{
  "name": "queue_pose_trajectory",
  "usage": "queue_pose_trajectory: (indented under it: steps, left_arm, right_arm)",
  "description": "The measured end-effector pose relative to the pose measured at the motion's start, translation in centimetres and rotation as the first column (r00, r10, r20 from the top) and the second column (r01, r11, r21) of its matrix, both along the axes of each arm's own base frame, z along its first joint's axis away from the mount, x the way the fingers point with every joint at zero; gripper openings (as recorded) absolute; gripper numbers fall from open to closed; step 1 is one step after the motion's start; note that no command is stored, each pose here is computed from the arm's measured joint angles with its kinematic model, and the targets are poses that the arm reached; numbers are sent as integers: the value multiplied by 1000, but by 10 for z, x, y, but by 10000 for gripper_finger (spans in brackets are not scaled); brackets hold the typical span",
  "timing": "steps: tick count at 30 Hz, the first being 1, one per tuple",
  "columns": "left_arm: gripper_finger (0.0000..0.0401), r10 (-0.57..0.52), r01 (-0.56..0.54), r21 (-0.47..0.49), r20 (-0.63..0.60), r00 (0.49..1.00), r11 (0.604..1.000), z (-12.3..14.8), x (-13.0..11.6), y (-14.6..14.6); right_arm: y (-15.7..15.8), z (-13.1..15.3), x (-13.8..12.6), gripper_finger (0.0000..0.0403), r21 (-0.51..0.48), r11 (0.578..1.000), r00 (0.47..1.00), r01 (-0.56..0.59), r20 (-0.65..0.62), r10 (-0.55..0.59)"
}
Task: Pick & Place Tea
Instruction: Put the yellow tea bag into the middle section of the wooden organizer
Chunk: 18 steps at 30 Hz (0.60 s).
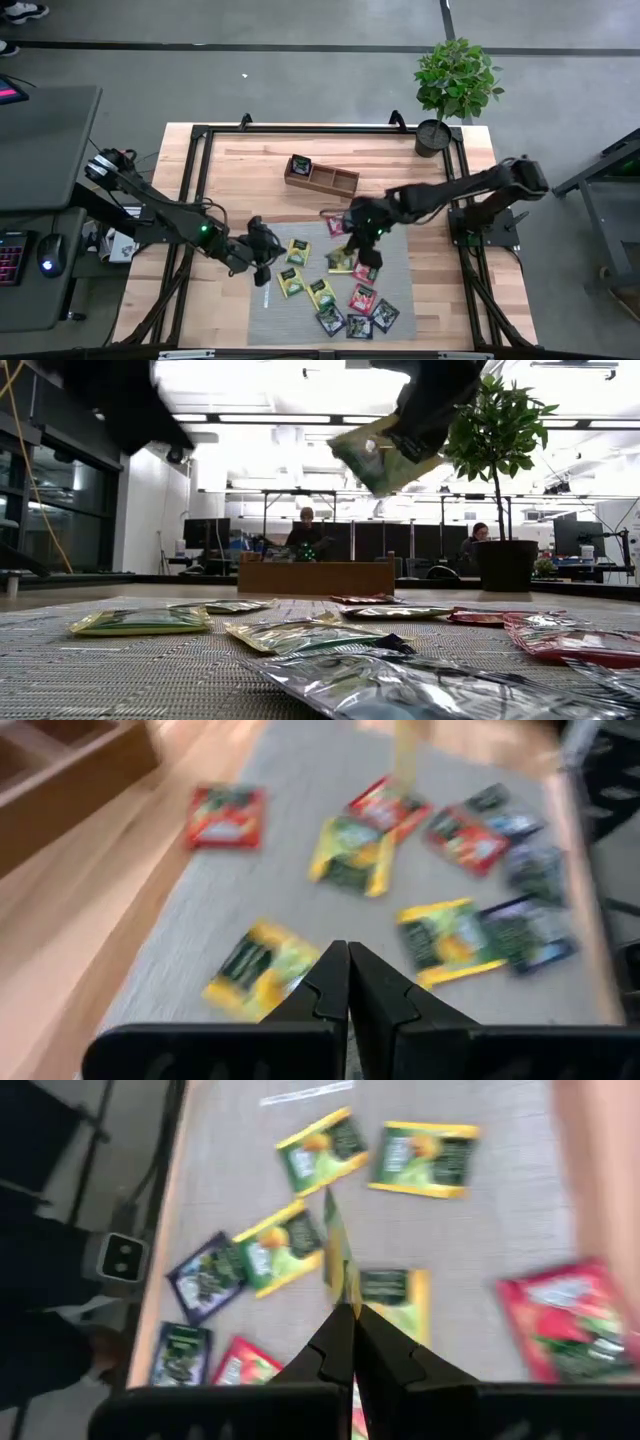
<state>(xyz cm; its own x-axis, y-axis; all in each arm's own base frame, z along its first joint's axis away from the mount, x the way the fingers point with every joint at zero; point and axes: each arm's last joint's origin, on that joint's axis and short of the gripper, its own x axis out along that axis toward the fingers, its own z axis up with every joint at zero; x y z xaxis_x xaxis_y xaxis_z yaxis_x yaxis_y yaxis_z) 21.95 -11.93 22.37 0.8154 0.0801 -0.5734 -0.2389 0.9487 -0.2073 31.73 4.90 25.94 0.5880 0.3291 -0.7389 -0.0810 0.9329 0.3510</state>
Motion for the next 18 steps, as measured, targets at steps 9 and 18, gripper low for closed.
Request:
queue_pose_trajectory:
  steps: [9,18]
  left_arm:
    - [1,58,-48,-62,163,985,997,-28,-29,28]
    - [1,-65,70,-6,293,954,998,-20,-27,87]
  right_arm:
    - [-68,44,-7,0,-123,988,995,98,-20,-101]
    - [-153,92,22,0,-182,952,968,247,0,-251]
